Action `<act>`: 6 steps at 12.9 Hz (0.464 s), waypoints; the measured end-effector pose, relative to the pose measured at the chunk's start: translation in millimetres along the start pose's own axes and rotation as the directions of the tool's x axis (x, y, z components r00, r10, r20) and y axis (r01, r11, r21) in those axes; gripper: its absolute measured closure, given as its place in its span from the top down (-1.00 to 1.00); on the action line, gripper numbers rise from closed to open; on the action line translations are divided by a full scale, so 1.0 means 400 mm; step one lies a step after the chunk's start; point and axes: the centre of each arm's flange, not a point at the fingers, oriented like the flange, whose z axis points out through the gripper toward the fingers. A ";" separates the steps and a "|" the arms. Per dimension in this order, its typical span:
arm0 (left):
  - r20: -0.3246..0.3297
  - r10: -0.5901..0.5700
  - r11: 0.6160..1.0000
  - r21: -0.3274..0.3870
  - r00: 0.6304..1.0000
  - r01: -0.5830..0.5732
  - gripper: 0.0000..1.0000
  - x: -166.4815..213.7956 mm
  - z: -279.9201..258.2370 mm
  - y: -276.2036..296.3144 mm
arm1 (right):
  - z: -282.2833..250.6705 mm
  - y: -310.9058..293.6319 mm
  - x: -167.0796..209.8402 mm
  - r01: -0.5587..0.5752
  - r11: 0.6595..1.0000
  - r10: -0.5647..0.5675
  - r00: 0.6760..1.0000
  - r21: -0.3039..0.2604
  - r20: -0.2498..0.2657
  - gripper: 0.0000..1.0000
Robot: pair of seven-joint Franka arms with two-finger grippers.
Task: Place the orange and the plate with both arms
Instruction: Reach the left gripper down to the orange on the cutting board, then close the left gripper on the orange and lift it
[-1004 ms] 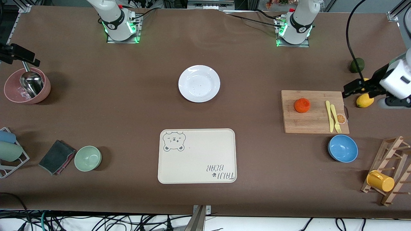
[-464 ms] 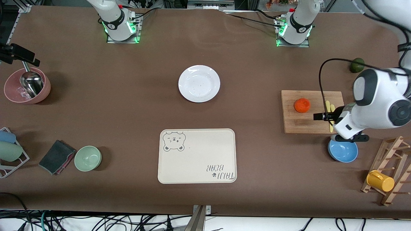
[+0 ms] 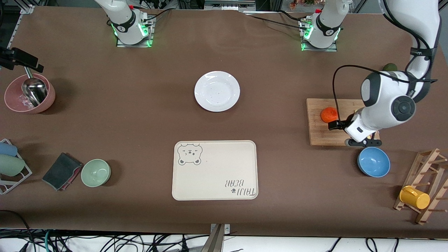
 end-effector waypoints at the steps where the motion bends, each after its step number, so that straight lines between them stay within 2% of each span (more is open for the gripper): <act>1: -0.011 0.001 1.000 0.001 1.000 -0.001 1.00 -0.021 0.028 0.000 | 0.000 0.000 0.000 0.000 1.000 0.000 1.000 0.000 0.000 1.00; 3: -0.027 0.000 1.000 0.003 1.000 0.000 1.00 -0.059 0.079 -0.003 | 0.000 0.000 0.000 0.000 1.000 0.000 1.000 0.000 0.000 1.00; 6: -0.007 -0.001 1.000 0.006 1.000 0.001 1.00 -0.097 0.131 -0.007 | 0.000 0.000 0.000 0.000 1.000 0.000 1.000 0.000 0.000 1.00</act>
